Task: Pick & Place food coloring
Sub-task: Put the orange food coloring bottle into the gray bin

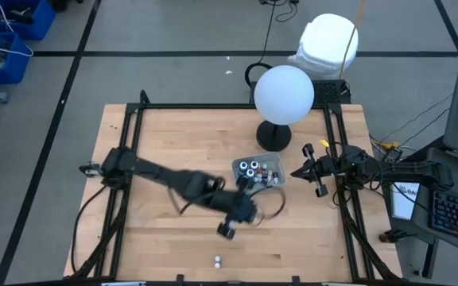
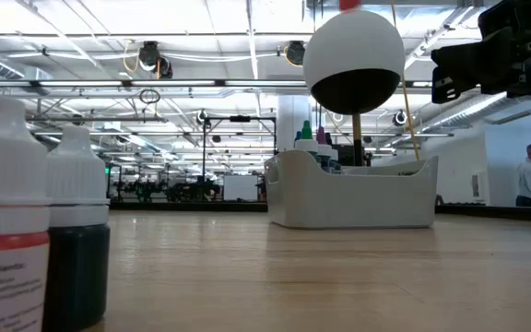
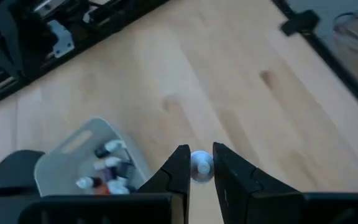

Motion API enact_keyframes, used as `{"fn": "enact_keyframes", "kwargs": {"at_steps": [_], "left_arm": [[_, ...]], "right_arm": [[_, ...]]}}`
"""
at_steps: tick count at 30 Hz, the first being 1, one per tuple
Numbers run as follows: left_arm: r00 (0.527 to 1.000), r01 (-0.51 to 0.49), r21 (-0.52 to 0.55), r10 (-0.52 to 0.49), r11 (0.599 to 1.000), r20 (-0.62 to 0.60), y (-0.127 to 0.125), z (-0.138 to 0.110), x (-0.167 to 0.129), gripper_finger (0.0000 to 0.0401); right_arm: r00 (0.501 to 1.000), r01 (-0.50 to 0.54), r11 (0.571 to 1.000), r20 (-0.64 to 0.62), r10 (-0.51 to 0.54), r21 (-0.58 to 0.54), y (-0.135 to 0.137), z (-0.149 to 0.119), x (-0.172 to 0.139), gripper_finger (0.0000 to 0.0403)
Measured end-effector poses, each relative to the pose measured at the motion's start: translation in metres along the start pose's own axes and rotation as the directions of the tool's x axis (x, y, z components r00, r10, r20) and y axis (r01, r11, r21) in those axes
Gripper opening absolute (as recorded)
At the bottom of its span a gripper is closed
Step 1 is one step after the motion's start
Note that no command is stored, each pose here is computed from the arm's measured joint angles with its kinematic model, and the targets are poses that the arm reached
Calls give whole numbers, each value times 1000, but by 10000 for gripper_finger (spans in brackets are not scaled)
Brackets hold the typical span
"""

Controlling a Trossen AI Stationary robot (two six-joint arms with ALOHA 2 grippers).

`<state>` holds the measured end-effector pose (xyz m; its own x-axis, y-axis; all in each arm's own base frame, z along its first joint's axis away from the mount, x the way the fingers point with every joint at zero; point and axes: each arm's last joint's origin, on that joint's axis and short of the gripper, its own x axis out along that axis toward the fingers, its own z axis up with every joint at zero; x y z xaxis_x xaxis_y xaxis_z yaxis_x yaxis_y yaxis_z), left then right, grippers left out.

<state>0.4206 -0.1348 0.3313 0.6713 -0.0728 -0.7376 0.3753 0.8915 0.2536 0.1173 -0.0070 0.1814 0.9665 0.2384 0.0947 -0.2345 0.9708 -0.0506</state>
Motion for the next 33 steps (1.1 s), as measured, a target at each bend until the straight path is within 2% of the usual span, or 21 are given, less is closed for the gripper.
{"fn": "enact_keyframes", "kwargs": {"at_steps": [7,12,20,26,33], "left_arm": [[1000,-31,68,31,997,-4,54,3,55,51],[992,-115,49,117,992,-37,96,-12,94,51],[984,-164,24,166,986,-71,141,-40,118,51],[981,-170,6,170,985,-96,162,-59,129,51],[981,-157,25,159,987,-114,162,-70,151,51]], "right_arm": [[998,1,1000,55,0,-23,0,6,0,0],[998,1,1000,59,1,-24,0,6,0,0],[998,3,998,67,1,-64,0,7,0,0],[996,6,997,91,1,-77,0,9,0,0],[996,4,997,94,3,-78,0,10,-1,0]]}}
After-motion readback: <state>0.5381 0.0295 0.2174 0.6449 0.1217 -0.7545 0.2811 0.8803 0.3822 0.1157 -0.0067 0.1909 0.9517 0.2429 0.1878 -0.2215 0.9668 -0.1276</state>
